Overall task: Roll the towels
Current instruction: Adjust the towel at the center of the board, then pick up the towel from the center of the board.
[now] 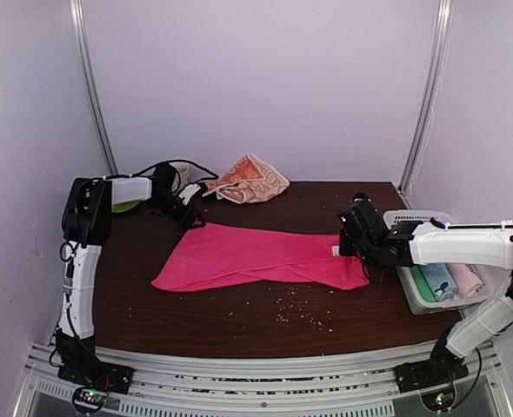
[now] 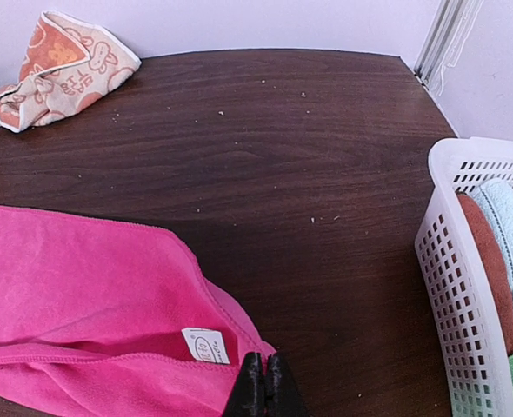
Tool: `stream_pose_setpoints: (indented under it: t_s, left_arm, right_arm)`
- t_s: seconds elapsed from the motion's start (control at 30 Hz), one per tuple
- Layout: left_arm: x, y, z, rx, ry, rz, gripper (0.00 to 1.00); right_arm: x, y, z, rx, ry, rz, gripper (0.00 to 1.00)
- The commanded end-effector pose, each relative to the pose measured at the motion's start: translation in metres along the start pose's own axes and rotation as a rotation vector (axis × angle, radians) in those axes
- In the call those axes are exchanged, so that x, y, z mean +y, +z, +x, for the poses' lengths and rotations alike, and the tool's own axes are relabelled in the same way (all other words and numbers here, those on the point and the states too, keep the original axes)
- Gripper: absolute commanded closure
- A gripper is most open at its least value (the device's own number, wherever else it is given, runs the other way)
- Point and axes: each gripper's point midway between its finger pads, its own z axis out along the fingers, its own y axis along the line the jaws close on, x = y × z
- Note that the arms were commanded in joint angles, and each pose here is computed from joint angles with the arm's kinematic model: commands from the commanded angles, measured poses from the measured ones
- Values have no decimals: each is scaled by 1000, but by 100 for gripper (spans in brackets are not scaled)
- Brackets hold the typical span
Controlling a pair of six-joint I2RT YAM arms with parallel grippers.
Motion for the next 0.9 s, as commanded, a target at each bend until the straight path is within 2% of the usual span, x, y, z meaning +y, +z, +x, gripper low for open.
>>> stream_pose_setpoints:
  t_s: [0.0,0.13,0.27,0.6,0.87]
  left_arm:
    - [7,3,5,-1,-11,42,35]
    - [-1,5,14,12,-20,114,41]
    - [-12,6,25,30,-22,164,44]
    - [-7,5,30,23,-59,182,67]
    - [-19,3,35,28,-70,247,69]
  right_arm:
    - [7,-10,-11,-27,47,-30,100]
    - [8,-12,-11,-27,41,-25,100]
    - [6,-15,-15,-39,49,-24,100]
    - [9,-20,-18,-48,53,-35,100]
    - [8,-22,-23,-58,53,-31,100]
